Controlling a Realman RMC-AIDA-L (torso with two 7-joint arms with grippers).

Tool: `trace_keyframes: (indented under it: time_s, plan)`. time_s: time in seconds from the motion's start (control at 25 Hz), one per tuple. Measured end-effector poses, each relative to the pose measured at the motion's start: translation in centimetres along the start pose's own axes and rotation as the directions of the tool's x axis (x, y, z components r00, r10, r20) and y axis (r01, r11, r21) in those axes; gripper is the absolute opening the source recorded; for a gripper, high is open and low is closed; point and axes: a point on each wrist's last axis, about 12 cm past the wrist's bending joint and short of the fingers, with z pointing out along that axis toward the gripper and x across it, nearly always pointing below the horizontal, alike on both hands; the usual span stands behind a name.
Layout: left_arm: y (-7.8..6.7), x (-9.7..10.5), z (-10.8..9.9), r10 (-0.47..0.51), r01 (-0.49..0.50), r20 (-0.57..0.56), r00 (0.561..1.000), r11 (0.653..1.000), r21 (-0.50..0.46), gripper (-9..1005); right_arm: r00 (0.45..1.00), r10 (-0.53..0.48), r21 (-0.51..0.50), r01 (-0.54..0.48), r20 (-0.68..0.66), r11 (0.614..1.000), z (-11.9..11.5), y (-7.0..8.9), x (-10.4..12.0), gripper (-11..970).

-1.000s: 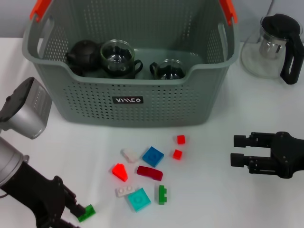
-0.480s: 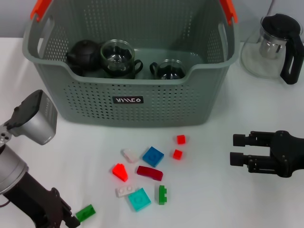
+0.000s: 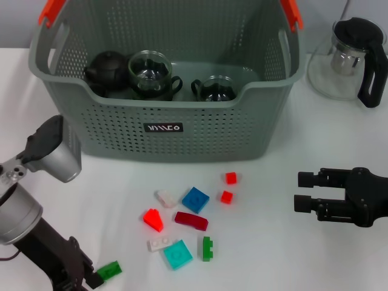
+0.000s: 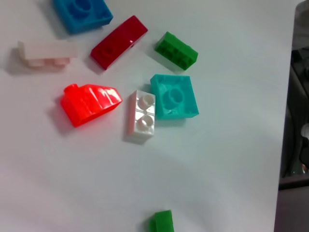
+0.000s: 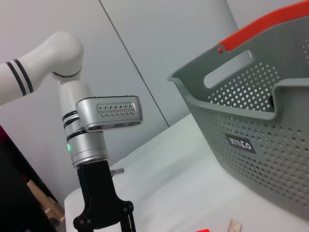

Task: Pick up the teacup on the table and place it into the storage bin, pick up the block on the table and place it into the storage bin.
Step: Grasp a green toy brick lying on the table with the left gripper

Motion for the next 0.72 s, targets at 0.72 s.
trace_keyframes:
  time_s: [0.72]
  plan:
    - [1.5, -2.3, -0.5, 0.017, -0.002, 0.100, 0.995, 0.989, -0.150, 503, 1.000, 0.007, 0.004, -0.007, -0.002, 1.000, -0.1, 0.1, 0.3, 699]
